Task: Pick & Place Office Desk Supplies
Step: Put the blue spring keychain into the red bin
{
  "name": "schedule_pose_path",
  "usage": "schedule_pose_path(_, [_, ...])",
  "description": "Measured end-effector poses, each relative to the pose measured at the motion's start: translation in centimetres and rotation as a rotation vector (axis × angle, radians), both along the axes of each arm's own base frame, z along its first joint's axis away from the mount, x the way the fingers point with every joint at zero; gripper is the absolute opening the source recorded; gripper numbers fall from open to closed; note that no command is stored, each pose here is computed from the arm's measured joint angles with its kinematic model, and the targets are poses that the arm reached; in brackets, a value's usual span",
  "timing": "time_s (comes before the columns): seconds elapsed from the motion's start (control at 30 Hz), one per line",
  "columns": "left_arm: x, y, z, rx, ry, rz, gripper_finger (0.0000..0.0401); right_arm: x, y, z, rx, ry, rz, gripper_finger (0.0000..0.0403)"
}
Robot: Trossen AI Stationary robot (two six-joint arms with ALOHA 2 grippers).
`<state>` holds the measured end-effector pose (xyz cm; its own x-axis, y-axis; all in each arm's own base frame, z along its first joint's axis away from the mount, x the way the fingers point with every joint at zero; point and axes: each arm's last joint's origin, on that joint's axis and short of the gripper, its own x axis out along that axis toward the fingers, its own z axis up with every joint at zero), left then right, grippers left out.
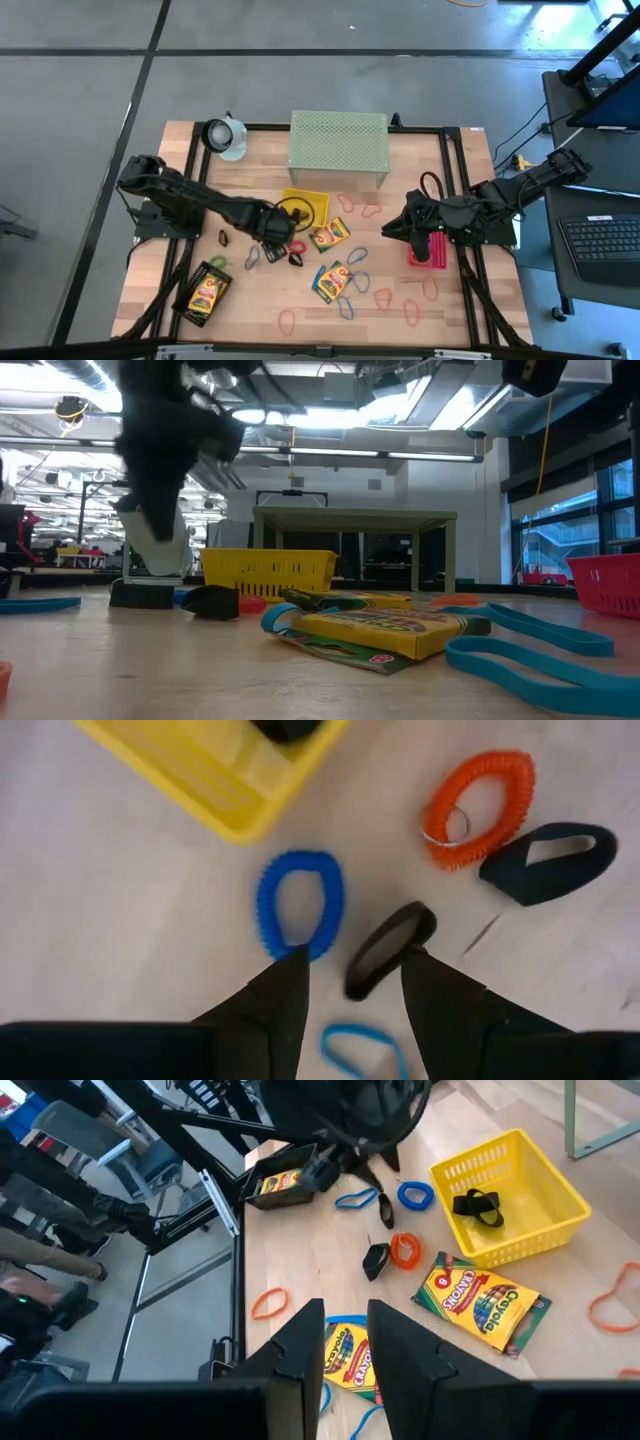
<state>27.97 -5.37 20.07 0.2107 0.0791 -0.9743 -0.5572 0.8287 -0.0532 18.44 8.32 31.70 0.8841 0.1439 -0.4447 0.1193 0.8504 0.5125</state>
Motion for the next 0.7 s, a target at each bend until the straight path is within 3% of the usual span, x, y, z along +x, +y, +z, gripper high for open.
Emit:
schedule_pose_path(0.23, [-1.5,0.1,-3.1,0.024,0.027,0.034,0.0172,0.0,0.1,0.0,0.007,0.005,0.023,0.0082])
schedule_pose_path(0.43, [-1.3,0.9,-3.1,0.097,-0.008,0.047,0.0183,0.0,0.1,0.0,0.012,0.006,0.022,0.0082])
schedule_pose_path(0.7, [-0.8,2.0,-3.2,0.109,-0.009,0.001,0.0186,0.0,0.1,0.0,0.032,0.01,0.012,0.0082])
